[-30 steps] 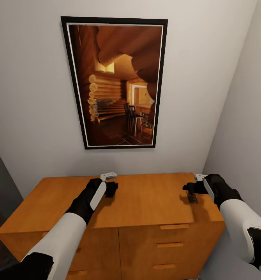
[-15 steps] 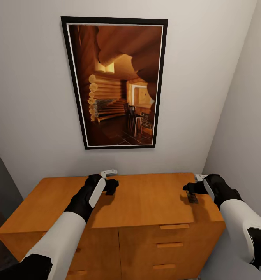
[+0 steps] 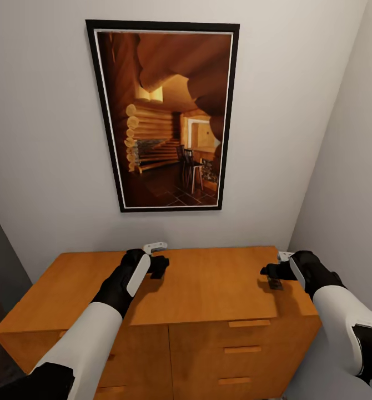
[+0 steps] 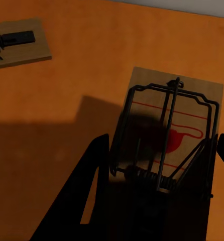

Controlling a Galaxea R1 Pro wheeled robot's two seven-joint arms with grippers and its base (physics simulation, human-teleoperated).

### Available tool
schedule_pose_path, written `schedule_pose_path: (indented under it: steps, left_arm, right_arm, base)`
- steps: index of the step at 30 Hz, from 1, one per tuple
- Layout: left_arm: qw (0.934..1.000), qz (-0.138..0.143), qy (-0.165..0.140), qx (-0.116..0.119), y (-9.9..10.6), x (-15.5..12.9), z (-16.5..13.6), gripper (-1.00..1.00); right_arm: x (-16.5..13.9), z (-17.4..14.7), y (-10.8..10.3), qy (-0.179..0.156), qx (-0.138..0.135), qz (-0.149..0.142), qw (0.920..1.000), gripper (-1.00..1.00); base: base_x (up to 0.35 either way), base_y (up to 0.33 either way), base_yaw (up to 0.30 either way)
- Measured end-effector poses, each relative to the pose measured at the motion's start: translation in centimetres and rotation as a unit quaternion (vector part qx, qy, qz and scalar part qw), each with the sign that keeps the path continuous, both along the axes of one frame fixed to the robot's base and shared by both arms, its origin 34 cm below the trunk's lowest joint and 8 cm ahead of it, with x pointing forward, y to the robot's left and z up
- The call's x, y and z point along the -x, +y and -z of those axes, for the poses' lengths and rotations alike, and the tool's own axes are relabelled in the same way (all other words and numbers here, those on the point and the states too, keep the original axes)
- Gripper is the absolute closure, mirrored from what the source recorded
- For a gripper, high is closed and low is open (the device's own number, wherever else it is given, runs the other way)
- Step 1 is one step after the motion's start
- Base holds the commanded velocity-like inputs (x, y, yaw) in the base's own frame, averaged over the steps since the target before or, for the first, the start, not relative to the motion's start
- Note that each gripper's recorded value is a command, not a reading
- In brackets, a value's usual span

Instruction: Take the four mousetraps from the cabinet in the bathroom and place them on the bathroom floor. Make sure all four end up on the same floor surface, and ensure that at least two of them are either under or directly next to the same bathroom sink.

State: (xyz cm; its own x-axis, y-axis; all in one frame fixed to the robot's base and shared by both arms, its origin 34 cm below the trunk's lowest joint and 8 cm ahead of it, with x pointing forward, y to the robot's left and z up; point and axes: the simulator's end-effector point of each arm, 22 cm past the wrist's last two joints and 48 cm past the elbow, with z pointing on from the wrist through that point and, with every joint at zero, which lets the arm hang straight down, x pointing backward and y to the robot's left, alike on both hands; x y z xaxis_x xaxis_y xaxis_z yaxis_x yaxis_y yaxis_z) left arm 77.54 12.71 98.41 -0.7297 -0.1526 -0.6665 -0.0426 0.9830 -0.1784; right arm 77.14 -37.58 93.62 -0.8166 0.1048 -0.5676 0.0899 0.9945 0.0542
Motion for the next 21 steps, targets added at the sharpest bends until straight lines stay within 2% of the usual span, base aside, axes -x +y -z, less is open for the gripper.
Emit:
schedule_pose_path:
  steps: [8, 14, 21]
  left_arm:
    - [1.0, 0.0, 0.0, 0.0, 0.0, 0.0, 0.0, 1.0]
    - [1.0, 0.0, 0.0, 0.0, 0.0, 0.0, 0.0, 1.0]
    - [1.0, 0.0, 0.001, 0.0, 0.0, -0.1, 0.6, 1.0]
  right_arm:
    - [0.0, 0.0, -0.4, 0.0, 0.007, 0.002, 1.0, -1.0]
    - [0.2, -0.2, -2.3, -0.001, 0.024, 0.017, 0.9996, -1.0]
    - [0.0, 0.2, -2.4, -0.002, 0.023, 0.016, 0.9996, -1.0]
  base:
    - [0.0, 0.0, 0.0]
    - [0.0, 0.0, 0.0]
    - [0.0, 0.0, 0.0]
